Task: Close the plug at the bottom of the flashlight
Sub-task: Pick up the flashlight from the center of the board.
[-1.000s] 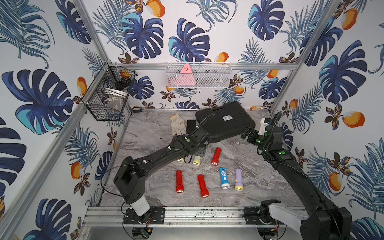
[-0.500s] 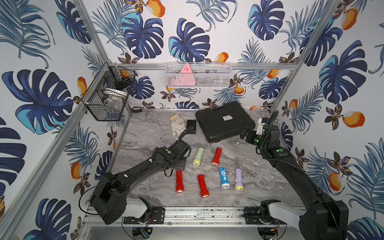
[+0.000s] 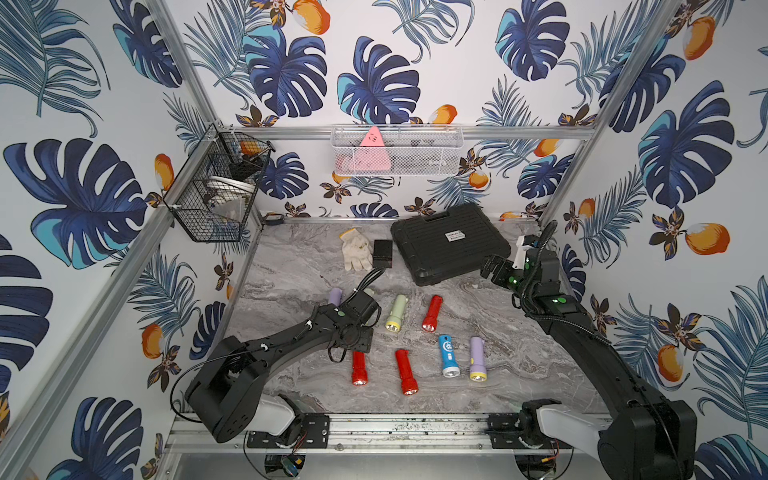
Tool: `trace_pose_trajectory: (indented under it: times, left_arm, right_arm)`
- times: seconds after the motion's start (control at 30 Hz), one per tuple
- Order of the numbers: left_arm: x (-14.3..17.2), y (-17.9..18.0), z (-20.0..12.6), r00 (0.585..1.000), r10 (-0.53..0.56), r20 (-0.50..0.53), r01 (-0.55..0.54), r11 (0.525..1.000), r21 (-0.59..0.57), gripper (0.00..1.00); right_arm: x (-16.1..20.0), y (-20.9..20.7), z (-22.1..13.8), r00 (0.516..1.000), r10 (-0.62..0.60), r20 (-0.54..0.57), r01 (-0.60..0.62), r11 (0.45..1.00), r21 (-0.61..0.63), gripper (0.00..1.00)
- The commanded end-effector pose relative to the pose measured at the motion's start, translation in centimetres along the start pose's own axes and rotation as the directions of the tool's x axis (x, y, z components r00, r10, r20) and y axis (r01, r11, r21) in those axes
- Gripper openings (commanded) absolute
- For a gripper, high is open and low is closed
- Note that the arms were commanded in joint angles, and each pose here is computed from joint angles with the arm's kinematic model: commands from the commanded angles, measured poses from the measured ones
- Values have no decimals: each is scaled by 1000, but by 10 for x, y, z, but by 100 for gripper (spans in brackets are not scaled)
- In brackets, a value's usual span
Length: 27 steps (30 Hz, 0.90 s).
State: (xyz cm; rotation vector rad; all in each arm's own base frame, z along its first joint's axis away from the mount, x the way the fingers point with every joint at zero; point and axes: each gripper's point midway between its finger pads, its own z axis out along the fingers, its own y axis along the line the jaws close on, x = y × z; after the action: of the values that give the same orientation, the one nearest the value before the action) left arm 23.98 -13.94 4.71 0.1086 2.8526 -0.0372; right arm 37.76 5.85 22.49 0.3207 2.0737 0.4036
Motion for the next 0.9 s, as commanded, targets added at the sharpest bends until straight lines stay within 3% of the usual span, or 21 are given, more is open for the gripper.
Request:
trace_pose_trajectory:
  times: [0.0,0.4,0.87]
  left_arm:
    - [5,-2,4,999,-28,-15,28,1000,14,71]
    - [21,-8,11,999,-8,-54,9,1000,23,71]
    - [20,-12,24,997,-3,-74,4,1000,11,60]
  right_arm:
    - [-2,-2,0,1000,-11,11,10,1000,13,100]
    - [-1,-2,1,1000,-10,5,10,1000,14,100]
    - [-2,-3,-1,1000,-11,8,10,1000,18,100]
